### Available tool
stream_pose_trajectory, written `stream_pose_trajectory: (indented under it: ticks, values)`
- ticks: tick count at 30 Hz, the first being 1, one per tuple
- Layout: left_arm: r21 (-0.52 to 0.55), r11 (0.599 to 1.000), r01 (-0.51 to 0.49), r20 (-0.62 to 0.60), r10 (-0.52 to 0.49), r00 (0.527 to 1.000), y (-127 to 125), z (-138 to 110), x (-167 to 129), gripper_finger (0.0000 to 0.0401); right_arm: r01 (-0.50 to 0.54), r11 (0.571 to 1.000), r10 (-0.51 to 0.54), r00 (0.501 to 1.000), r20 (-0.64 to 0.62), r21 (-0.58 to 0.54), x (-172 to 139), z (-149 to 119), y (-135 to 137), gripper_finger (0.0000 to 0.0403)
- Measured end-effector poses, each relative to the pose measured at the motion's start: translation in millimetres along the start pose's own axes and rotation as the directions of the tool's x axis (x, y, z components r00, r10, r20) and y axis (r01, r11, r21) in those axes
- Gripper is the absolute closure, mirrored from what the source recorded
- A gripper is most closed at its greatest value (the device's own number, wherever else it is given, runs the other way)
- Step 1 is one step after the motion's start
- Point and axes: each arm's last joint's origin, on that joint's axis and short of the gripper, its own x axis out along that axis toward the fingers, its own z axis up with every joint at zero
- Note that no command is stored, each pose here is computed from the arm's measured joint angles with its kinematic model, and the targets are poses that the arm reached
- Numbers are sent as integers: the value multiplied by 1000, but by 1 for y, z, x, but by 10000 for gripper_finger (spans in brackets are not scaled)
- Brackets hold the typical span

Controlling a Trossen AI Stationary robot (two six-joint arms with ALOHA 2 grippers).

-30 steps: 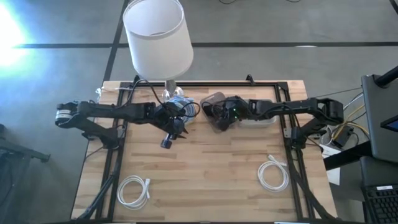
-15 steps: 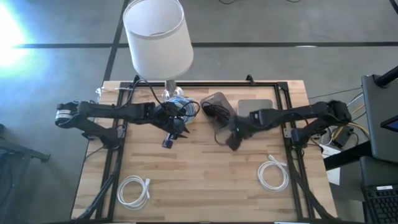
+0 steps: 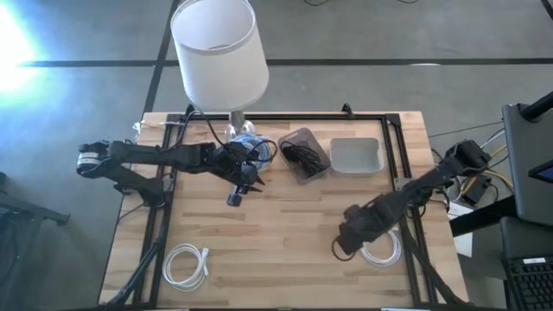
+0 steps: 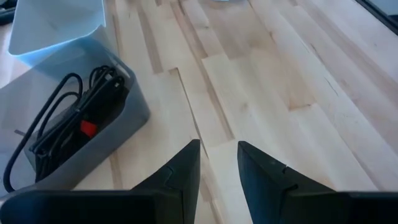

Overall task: Pick & Place USB Port
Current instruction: Put the right white charger cable into the gray bin

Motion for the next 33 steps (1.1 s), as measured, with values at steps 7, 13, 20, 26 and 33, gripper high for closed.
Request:
stream_pose_trajectory:
  ticks: [7, 13, 20, 26, 33]
  values:
    - [-2, 1000, -3, 7, 3, 1000, 0, 1, 0, 291, 84, 989, -79, 996, -46, 123, 28, 2, -15, 232]
    - [3, 1000, -4, 9, 4, 1000, 0, 1, 0, 291, 40, 991, -28, 995, -94, 124, 48, 5, -12, 232]
    - [6, 1000, -7, 17, 7, 1000, 1, 2, 0, 291, 120, 986, -107, 988, -111, 113, 65, 8, -12, 232]
    - [8, 1000, -14, 35, 13, 999, 1, 3, 0, 291, 154, 983, -143, 984, -107, 97, 74, 11, -10, 232]
    - [12, 1000, -22, 56, 21, 998, 2, 6, 0, 291, 185, 979, -176, 979, -104, 88, 84, 13, -10, 232]
